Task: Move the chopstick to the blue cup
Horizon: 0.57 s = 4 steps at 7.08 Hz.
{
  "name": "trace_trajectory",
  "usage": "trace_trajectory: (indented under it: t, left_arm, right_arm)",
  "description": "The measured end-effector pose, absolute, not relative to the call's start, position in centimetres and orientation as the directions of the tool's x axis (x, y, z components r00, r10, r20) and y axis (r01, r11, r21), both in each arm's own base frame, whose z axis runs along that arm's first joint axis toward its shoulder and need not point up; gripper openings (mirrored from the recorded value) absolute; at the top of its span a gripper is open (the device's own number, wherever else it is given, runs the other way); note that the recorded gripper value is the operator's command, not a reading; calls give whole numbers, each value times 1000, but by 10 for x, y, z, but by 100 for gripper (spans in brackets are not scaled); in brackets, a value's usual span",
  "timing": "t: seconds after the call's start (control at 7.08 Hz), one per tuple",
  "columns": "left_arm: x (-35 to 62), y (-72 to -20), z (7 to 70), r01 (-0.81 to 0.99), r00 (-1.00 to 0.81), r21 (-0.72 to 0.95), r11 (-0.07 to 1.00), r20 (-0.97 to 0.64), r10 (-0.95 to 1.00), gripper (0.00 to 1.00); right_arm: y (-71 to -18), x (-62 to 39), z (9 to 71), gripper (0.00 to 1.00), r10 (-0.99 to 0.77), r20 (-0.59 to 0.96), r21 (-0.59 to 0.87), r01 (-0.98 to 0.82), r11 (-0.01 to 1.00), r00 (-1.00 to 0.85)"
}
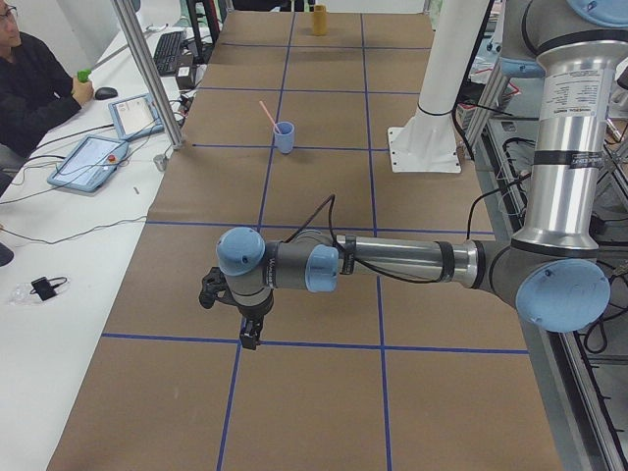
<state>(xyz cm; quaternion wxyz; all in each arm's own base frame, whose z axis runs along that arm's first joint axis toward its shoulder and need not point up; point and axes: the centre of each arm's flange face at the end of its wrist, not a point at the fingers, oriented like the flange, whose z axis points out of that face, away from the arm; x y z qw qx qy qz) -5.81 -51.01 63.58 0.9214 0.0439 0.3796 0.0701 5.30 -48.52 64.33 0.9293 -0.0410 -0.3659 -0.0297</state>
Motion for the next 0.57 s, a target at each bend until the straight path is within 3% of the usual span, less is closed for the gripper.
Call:
trace_trajectory:
  t: [0.57]
  left_arm:
    - [-57,-510,636,-97,703,132,986,-693,162,98]
  right_arm:
    - [-482,54,644,100,-18,683,-63,84,994,730]
